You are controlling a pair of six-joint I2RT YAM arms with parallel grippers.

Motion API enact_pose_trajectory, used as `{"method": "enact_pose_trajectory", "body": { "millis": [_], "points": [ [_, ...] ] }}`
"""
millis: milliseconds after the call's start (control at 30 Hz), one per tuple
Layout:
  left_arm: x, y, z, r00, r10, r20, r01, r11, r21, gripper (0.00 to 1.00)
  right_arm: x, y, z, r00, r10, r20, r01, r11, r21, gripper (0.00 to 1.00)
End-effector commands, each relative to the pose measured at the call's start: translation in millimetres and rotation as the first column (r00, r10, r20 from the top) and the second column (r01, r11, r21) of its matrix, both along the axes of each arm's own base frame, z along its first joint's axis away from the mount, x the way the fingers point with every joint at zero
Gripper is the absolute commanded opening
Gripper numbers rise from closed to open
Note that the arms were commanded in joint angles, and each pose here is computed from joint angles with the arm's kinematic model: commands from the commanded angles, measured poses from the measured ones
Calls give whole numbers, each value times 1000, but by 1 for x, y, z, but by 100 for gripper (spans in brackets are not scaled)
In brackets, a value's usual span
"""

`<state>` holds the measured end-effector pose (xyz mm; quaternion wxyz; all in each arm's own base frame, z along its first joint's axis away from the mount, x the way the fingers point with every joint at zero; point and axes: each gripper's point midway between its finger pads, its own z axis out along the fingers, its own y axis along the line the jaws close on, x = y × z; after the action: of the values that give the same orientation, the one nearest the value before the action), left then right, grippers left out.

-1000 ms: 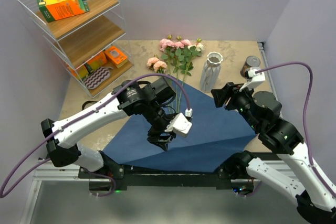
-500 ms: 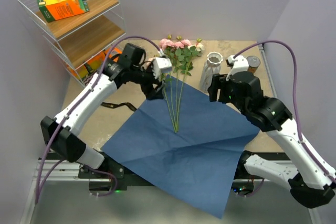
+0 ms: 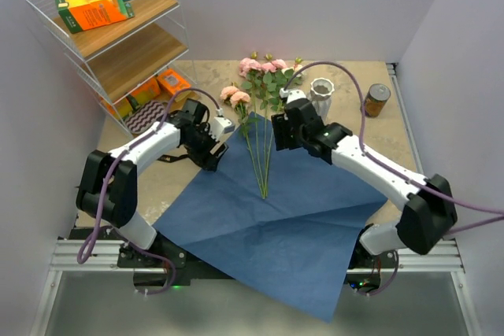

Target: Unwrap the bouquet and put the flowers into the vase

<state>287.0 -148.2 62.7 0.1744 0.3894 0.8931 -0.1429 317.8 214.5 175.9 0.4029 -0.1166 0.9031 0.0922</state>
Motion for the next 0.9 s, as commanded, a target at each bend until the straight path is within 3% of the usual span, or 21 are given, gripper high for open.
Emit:
{"method": "enact_pose_trajectory", "body": {
  "millis": [0,267,867],
  "points": [
    [26,5,4,993,23,115,-24,1000,15,80,34,38,6,987,39,156,-55,993,100,61],
    [33,26,-27,988,56,146,-74,990,124,78,56,71,-40,988,14,157,-33,992,118,56],
    [26,50,-19,986,83,145,-94,993,71,79,90,108,-115,996,16,89,-20,999,41,40]
  ]
}}
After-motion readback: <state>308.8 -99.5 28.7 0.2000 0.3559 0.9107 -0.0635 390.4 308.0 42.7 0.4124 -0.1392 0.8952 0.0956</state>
